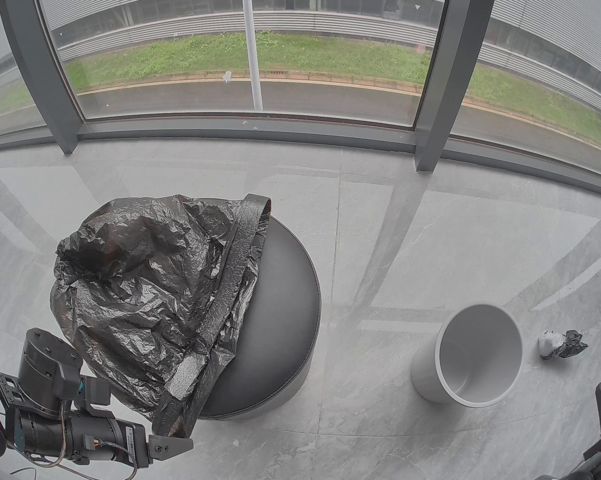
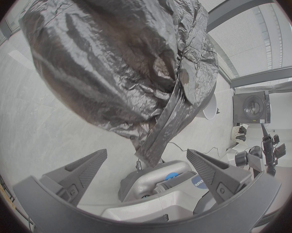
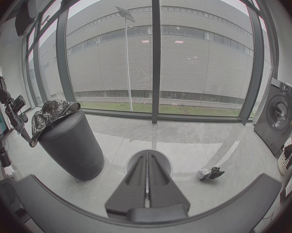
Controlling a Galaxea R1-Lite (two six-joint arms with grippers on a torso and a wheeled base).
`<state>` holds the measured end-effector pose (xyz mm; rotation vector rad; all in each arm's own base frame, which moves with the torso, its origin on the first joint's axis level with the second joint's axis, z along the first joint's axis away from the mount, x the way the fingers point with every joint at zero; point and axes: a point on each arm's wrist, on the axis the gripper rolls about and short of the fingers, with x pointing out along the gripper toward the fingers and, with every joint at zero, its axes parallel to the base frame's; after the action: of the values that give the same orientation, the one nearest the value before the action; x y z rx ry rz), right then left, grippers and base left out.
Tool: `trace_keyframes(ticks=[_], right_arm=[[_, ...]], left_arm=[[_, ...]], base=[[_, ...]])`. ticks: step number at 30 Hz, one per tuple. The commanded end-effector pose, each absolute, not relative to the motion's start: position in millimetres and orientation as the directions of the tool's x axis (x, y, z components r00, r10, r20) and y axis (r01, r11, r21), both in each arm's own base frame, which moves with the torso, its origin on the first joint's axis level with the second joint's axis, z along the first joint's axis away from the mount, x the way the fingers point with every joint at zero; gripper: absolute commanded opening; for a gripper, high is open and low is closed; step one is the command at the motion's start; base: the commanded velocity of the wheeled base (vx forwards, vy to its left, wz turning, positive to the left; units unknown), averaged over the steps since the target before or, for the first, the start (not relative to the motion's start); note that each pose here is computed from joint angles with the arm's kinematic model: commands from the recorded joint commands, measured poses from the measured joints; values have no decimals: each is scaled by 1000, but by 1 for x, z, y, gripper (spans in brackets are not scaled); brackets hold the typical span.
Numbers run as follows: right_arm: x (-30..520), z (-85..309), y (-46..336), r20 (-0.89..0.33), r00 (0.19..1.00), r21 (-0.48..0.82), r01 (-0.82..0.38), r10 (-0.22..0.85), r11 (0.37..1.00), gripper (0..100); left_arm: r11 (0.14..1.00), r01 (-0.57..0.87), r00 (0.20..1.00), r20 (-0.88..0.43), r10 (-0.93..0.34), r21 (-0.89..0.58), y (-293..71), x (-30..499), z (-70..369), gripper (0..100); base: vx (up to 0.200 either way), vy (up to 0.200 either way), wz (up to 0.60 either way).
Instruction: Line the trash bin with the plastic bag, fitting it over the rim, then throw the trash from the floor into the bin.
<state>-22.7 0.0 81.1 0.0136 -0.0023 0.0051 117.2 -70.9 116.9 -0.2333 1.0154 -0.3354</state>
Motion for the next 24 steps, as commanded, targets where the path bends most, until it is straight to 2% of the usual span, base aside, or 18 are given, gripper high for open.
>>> trace_keyframes(ticks=[1, 19, 20, 24], right_arm=[[-22, 76, 0, -2, 1000, 14, -6, 6, 1000, 0], [-22, 76, 0, -2, 1000, 15, -5, 5, 1000, 0], [-22, 76, 0, -2, 1000, 15, -5, 5, 1000, 0], [-22, 76, 0, -2, 1000, 15, -5, 5, 1000, 0]], left_arm=[[925, 165, 483, -790, -377, -341, -73, 122, 115, 100], [934, 234, 510, -785, -353, -268, -71, 136, 110, 100], [935, 236, 511, -785, -351, -265, -71, 136, 110, 0], [934, 238, 507, -786, -354, -267, -70, 135, 109, 0]], base=[[0, 0, 0], [0, 0, 0], [0, 0, 0], [0, 0, 0]])
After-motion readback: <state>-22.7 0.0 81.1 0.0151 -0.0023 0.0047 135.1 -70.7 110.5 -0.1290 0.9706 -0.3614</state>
